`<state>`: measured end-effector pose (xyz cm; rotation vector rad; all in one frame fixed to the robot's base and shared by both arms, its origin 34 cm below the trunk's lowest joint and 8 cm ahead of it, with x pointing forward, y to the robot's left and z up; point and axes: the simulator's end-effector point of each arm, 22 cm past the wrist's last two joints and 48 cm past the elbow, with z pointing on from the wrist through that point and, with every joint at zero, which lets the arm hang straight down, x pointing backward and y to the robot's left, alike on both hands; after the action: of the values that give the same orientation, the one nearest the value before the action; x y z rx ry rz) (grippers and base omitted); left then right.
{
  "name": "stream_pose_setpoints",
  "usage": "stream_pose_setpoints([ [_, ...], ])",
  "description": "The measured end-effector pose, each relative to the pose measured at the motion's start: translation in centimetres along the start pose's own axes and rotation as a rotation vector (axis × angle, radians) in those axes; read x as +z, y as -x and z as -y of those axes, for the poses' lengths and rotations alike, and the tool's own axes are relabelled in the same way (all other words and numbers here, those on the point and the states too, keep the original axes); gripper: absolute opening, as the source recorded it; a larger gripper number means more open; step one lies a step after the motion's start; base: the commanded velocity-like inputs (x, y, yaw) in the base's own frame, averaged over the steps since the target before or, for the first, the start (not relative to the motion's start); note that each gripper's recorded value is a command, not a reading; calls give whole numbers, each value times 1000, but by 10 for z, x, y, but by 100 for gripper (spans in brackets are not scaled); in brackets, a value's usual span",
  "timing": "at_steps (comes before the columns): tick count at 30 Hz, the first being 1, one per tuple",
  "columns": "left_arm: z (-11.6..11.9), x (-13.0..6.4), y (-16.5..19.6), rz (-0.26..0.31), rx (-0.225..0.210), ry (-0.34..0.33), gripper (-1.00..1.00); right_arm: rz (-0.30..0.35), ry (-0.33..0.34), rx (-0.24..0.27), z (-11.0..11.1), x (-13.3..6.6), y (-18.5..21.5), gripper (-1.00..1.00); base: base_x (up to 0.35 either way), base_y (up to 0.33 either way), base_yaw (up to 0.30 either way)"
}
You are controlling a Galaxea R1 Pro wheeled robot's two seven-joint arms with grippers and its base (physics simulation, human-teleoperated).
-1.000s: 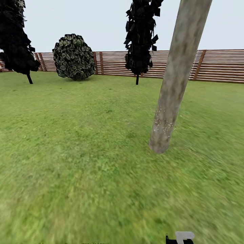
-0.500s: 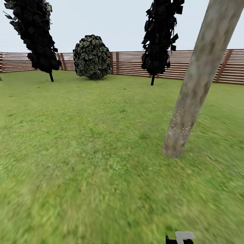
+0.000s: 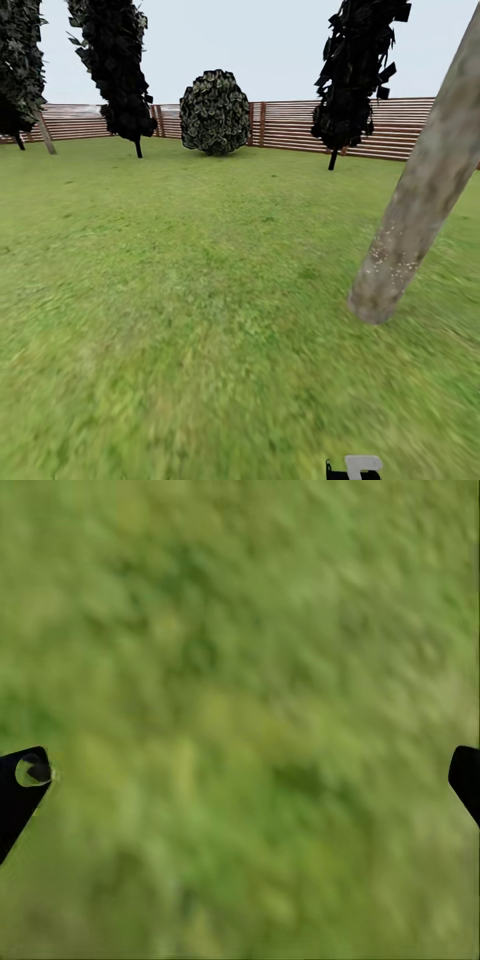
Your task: In the garden, pick up the pesticide atomizer on the floor and spray pesticide onto both trees until each tree trunk is fully covered.
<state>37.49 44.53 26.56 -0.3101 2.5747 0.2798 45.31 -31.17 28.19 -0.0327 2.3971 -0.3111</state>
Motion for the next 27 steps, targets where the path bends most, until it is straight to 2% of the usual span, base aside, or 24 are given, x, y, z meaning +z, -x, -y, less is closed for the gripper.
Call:
stream_pose_setpoints([
  [16,0,0,-1,-1,-2,1,-100,1,0,0,0,0,0,100,-4,0,283],
  [27,0,0,-1,-3,-1,1,-100,1,0,0,0,0,0,100,-235,77,283],
])
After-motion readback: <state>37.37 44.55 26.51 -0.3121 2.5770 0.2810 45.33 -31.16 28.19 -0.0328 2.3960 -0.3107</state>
